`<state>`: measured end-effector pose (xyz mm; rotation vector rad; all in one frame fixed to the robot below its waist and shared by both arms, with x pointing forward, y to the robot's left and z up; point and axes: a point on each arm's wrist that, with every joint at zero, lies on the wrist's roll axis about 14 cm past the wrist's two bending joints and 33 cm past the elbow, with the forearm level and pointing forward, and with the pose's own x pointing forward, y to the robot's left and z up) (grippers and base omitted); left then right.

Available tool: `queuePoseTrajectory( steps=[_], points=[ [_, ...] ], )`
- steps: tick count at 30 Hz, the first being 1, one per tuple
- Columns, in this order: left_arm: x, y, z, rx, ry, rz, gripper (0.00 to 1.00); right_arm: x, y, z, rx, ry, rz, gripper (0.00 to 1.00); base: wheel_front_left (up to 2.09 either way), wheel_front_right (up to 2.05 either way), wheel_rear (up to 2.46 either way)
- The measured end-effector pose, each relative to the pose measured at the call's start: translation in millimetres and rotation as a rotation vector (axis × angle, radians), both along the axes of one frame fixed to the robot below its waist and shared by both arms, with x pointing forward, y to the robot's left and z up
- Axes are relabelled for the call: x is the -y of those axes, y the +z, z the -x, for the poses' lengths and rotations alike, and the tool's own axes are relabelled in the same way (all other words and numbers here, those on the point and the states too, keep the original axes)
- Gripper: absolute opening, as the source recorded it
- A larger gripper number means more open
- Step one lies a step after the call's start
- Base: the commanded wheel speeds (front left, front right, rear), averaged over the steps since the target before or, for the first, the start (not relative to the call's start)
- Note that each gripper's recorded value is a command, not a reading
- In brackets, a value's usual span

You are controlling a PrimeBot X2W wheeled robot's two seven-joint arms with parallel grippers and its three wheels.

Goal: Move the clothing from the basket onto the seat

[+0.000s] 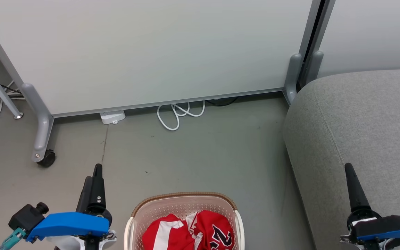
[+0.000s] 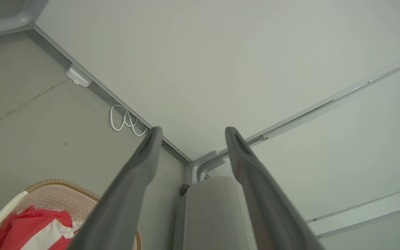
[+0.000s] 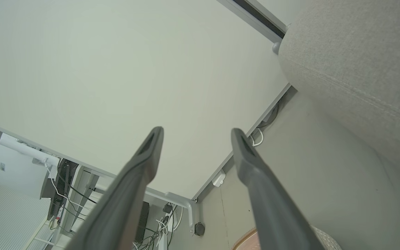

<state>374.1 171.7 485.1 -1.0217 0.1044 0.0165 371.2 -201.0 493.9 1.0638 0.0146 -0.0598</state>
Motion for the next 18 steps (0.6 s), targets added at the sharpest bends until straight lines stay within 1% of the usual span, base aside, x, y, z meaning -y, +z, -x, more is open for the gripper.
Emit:
queuePoseTrajectory(
  steps=[8, 18],
  points=[
    [8.5, 1.4, 1.0, 0.006, -0.039, -0.181, 1.00, -1.6, 6.6, 1.5, 0.019, 0.007, 0.165, 1.00, 0.00, 0.00, 0.00],
    [14.1, -2.1, 4.1, 0.008, -0.066, -0.351, 1.00, -3.3, 6.5, 5.1, 0.022, 0.015, 0.340, 1.00, 0.00, 0.00, 0.00]
  ],
)
